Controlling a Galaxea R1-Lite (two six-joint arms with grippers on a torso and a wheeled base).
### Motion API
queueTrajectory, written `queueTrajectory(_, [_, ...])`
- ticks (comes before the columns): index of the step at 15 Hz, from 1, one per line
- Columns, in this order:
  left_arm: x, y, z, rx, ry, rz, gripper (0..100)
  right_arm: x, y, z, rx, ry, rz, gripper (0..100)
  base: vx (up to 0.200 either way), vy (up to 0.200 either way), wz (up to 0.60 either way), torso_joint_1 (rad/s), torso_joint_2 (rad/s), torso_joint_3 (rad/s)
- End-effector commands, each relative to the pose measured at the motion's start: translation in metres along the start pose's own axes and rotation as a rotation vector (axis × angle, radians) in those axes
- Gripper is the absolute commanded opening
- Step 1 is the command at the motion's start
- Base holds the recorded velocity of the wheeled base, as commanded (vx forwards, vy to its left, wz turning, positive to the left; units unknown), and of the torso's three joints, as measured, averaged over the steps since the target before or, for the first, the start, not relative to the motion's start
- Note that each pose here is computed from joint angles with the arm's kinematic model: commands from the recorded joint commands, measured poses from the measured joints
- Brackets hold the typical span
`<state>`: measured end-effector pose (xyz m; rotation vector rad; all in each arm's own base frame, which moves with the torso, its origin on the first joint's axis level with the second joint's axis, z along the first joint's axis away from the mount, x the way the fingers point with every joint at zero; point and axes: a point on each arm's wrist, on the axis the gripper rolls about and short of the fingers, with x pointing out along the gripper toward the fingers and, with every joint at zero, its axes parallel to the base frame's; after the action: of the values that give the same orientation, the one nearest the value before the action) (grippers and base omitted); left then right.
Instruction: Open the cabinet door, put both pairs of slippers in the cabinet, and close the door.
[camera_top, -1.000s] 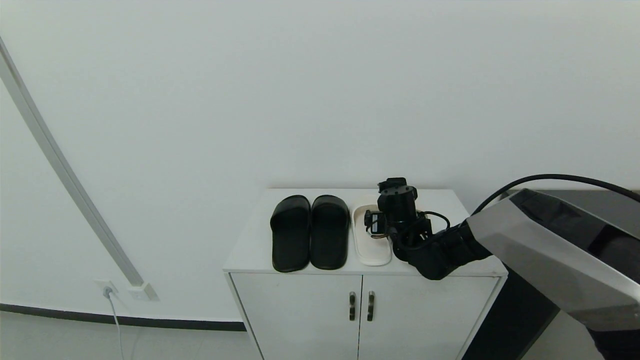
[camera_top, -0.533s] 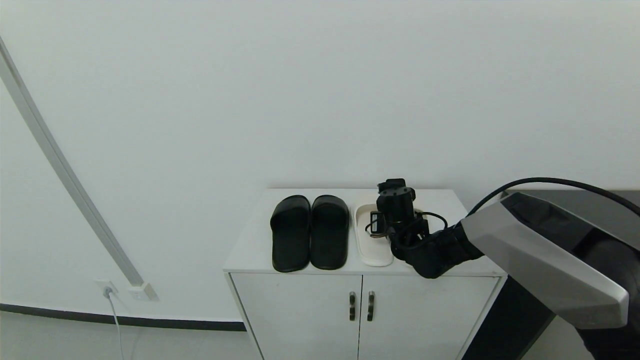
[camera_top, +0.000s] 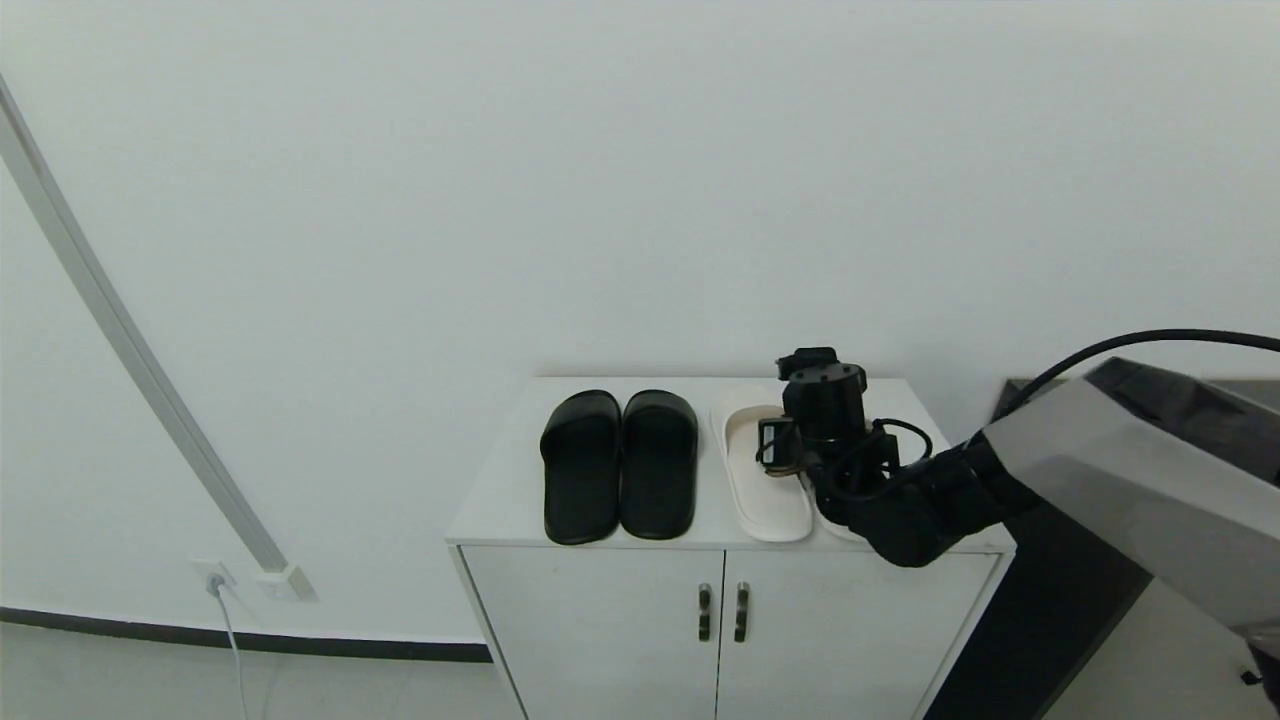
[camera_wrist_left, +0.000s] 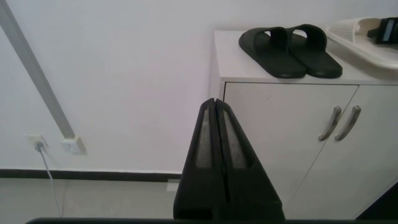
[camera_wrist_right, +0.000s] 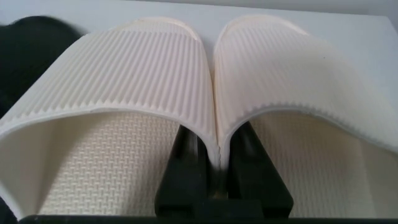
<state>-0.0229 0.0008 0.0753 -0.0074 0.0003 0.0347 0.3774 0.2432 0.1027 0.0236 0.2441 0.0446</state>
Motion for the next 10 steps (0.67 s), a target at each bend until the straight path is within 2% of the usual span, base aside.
queueTrajectory(1, [0.0, 0.0, 0.0, 0.0, 0.001, 0.001, 0, -0.051, -0.015, 0.029, 0.016, -0.043, 0.095, 0, 0.0, 0.0, 0.0, 0.0, 0.0, 0.0])
queueTrajectory(2, [0.0, 0.0, 0.0, 0.001, 0.001, 0.001, 0, -0.085, -0.029, 0.029, -0.034, -0.039, 0.181, 0, 0.0, 0.0, 0.0, 0.0, 0.0, 0.0])
queueTrajectory(4, [0.0, 0.0, 0.0, 0.004, 0.001, 0.001, 0, -0.131, -0.043, 0.026, -0.093, -0.009, 0.331, 0, 0.0, 0.0, 0.0, 0.0, 0.0, 0.0])
queueTrajectory(6, [0.0, 0.0, 0.0, 0.003, 0.001, 0.001, 0, -0.168, -0.05, 0.019, -0.114, 0.011, 0.436, 0, 0.0, 0.0, 0.0, 0.0, 0.0, 0.0])
queueTrajectory(9, [0.0, 0.0, 0.0, 0.006, 0.001, -0.001, 0, -0.2, -0.058, 0.01, -0.137, 0.059, 0.599, 0, 0.0, 0.0, 0.0, 0.0, 0.0, 0.0])
queueTrajectory(10, [0.0, 0.0, 0.0, 0.006, 0.001, -0.001, 0, -0.202, -0.059, 0.009, -0.141, 0.073, 0.606, 0, 0.0, 0.0, 0.0, 0.0, 0.0, 0.0])
